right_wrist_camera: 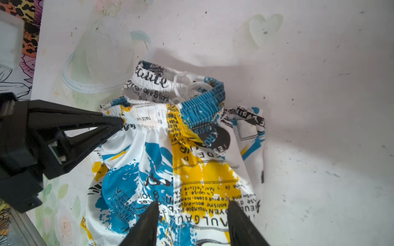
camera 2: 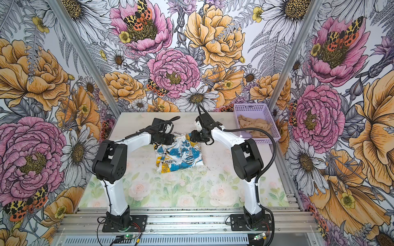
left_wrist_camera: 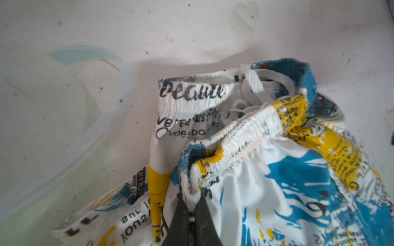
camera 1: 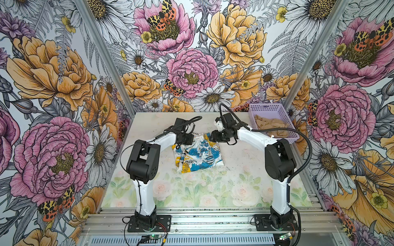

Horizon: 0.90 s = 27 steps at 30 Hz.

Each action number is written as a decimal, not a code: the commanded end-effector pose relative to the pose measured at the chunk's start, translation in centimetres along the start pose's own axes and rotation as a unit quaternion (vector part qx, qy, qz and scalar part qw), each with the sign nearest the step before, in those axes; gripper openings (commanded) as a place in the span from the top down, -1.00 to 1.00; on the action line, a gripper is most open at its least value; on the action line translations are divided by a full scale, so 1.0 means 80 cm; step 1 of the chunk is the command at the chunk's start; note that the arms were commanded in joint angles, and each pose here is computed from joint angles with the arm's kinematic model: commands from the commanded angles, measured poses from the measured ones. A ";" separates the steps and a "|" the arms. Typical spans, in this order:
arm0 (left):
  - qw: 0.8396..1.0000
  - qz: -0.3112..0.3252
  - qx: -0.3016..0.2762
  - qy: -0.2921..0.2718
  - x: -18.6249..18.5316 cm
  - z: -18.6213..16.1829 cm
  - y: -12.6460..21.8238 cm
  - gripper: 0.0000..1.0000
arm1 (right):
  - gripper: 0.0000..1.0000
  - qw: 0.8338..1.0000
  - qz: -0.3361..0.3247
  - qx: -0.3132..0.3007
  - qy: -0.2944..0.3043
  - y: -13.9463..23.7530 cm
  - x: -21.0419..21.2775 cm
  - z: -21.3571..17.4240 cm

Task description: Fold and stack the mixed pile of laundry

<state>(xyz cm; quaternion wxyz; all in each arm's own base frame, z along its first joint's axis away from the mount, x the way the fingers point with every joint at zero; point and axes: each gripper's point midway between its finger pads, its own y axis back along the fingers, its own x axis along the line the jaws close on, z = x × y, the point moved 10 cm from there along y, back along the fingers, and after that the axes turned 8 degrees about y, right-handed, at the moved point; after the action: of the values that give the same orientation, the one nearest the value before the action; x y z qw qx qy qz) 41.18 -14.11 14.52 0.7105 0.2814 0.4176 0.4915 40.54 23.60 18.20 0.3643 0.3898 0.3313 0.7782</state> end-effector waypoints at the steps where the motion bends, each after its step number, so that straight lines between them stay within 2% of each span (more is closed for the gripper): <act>1: 0.998 0.001 -0.058 0.000 -0.004 0.020 0.029 1.00 | -0.07 1.000 -0.010 -0.022 0.010 -0.019 0.005 0.012; 10: 0.997 0.021 -0.064 0.035 0.026 0.009 0.047 1.00 | -0.07 0.999 -0.022 -0.017 0.015 -0.054 0.006 0.008; 11: 0.996 0.020 -0.080 0.035 0.024 0.013 0.061 1.00 | -0.06 0.999 -0.024 -0.015 0.017 -0.058 0.007 0.007; 14: 0.995 0.027 -0.087 0.049 0.033 0.013 0.068 1.00 | -0.07 0.999 -0.028 -0.006 0.019 -0.072 0.007 0.003; 19: 0.992 0.047 -0.083 0.079 0.060 0.015 0.061 1.00 | -0.07 0.999 -0.037 0.006 0.030 -0.090 0.010 -0.006; 21: 0.992 0.063 -0.063 0.088 0.074 0.008 0.041 1.00 | -0.07 0.999 -0.041 0.009 0.032 -0.096 0.012 -0.008; 27: 0.989 0.068 -0.057 0.117 0.099 0.011 0.032 1.00 | -0.07 0.998 -0.050 0.016 0.038 -0.107 0.014 -0.014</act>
<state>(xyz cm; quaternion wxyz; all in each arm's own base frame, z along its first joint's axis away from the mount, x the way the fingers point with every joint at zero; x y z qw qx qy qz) 40.96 -7.15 14.12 0.6501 0.2305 0.4523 0.5653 41.42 28.38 11.83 0.3741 0.3608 0.3670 0.7715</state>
